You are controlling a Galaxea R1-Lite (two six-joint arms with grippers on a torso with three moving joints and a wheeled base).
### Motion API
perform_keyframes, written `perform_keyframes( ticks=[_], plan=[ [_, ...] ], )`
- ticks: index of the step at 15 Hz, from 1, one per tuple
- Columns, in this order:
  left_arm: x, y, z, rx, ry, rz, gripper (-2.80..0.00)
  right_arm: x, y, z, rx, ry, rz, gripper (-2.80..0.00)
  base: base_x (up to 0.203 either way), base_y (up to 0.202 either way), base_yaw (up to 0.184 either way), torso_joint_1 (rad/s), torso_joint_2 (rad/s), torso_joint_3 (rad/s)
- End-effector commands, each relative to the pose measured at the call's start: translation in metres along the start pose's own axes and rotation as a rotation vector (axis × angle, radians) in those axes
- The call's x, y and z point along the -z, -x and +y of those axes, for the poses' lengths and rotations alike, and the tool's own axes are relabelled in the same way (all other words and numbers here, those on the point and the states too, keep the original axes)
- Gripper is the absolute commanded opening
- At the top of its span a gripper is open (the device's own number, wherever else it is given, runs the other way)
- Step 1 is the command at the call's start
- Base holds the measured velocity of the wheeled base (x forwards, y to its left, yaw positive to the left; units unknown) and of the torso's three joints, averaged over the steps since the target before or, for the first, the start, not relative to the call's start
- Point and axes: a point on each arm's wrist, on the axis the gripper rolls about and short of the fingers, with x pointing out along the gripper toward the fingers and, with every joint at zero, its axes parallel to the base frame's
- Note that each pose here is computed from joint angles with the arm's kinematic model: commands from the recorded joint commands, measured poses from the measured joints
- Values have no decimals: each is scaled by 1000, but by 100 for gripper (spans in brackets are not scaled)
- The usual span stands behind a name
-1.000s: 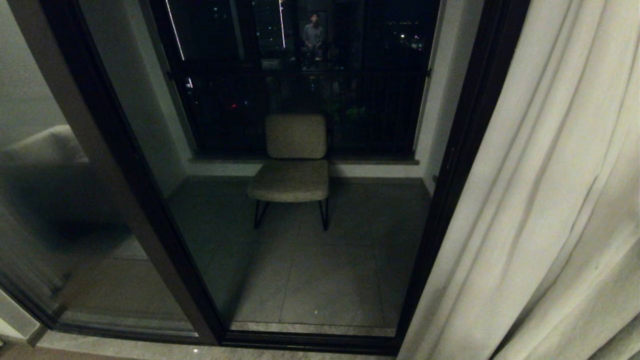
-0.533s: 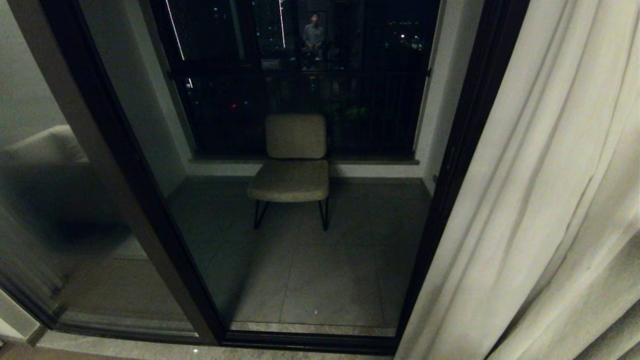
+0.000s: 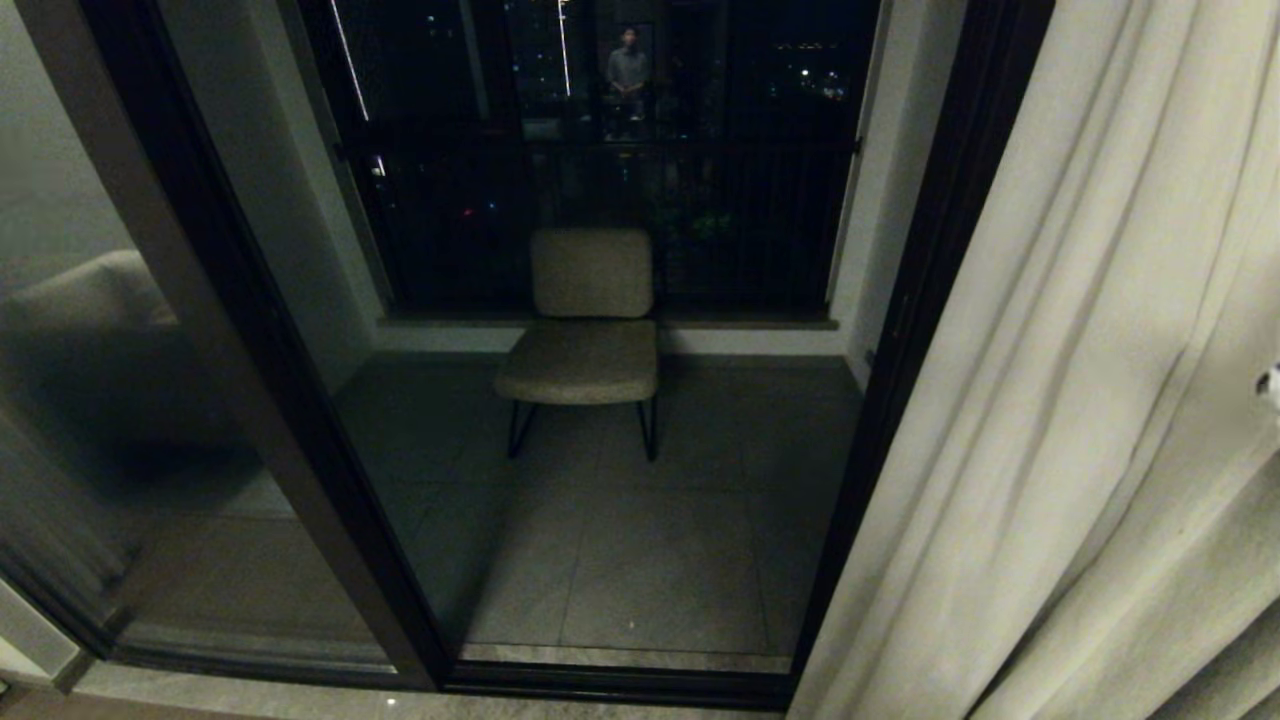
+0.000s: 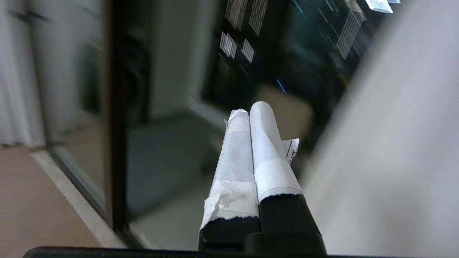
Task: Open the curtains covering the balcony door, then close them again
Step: Pull the inner curtains open on both sides
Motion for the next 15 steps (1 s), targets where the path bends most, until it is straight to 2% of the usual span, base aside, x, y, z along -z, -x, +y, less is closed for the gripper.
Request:
perform_keyframes(
  ticks=[1,5,8,15],
  plan=[
    [0,0,0,0,2,-1,-280,-6,-42,-15,-95,-14,-49,-280,0,0,0,0,0,0],
    [0,0,0,0,0,-1,-280,-24,-104,-40,-117,11,-144,-280,0,0,0,0,0,0],
    [0,0,0,0,0,-1,-280,-19,-139,-59,-108,13,-154,-280,0,0,0,0,0,0],
    [0,0,0,0,0,-1,-280,-1,-188,-95,121,10,-159,-280,0,0,0,0,0,0]
  ],
)
